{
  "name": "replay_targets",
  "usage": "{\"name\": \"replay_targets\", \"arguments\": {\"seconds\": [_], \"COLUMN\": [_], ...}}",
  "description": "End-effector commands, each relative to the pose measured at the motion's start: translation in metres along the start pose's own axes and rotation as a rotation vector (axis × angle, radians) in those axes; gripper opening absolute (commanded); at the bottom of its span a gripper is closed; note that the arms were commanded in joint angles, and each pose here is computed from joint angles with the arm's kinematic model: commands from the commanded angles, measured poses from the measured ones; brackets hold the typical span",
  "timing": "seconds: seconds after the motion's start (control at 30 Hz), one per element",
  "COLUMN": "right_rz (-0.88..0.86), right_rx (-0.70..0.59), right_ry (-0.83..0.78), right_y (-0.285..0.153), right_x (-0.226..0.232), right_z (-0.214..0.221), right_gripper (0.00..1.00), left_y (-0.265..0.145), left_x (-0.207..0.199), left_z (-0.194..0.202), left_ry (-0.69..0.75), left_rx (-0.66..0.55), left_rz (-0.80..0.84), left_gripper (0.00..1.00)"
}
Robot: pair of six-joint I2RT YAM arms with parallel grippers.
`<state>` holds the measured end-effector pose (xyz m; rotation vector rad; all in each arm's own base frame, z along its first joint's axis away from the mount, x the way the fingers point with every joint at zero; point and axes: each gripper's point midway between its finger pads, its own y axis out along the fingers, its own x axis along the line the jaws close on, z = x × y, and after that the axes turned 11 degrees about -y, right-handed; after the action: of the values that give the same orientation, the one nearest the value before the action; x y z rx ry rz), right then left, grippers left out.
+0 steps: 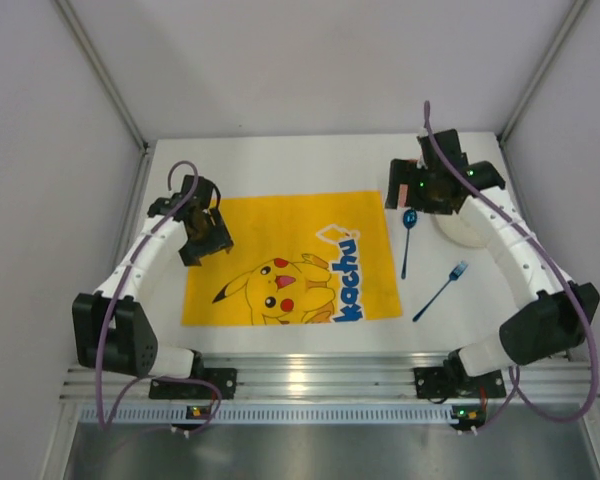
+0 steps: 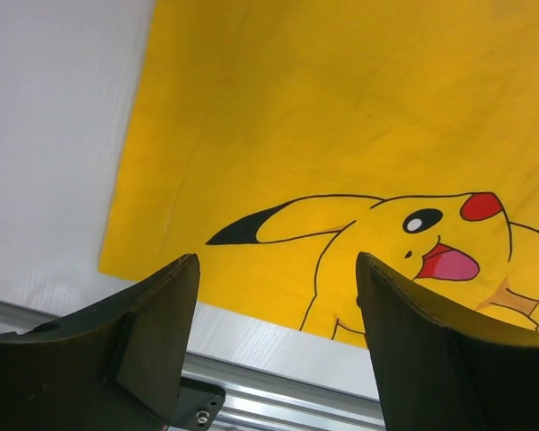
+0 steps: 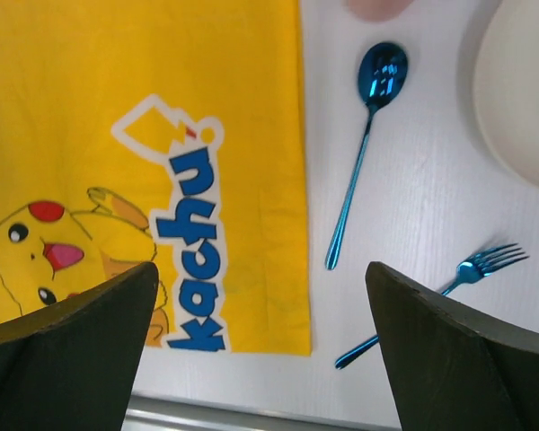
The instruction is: Set the dinner table for one person
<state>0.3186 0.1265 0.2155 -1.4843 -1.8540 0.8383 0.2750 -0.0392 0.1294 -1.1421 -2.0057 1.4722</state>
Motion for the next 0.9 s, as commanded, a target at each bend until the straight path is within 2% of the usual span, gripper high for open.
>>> {"name": "replay_targets", "arguments": {"seconds": [0.0, 0.13, 0.17, 0.27, 0.57, 0.73, 0.83, 0.87], "right_rz": [0.078, 0.168, 0.181, 0.244, 0.298, 0.341, 0.355, 0.357], "right_rx": [-0.059, -0.067, -0.109, -0.045, 0.074, 0.095, 0.118, 0.134], "right_ry": [0.047, 0.167, 0.182, 0.225, 0.257, 0.260, 0.254, 0.249], "right_y": [-0.003, 0.006, -0.001, 0.035, 0.108, 0.129, 0.139, 0.144], "right_x": [-0.034, -0.081, -0.087, -0.109, -0.126, -0.138, -0.143, -0.144], "right_z": [-0.051, -0.092, -0.112, -0.122, -0.113, -0.107, -0.099, -0.094], "right_gripper": [1.00, 1.00, 1.00, 0.99, 0.99, 0.94, 0.81, 0.68], "left_y": [-0.001, 0.002, 0.003, 0.007, 0.012, 0.016, 0.018, 0.018], "left_x": [-0.036, -0.044, -0.044, -0.047, -0.054, -0.048, -0.042, -0.041], "left_z": [-0.017, -0.021, -0.020, -0.021, -0.021, -0.018, -0.015, -0.015], "left_ry": [-0.015, 0.005, 0.016, 0.029, 0.036, 0.045, 0.046, 0.045], "left_rx": [-0.013, -0.006, -0.001, 0.012, 0.037, 0.036, 0.038, 0.037], "left_rz": [0.129, 0.140, 0.139, 0.139, 0.147, 0.124, 0.103, 0.104], "left_gripper": [0.75, 0.72, 0.72, 0.71, 0.69, 0.69, 0.68, 0.68]}}
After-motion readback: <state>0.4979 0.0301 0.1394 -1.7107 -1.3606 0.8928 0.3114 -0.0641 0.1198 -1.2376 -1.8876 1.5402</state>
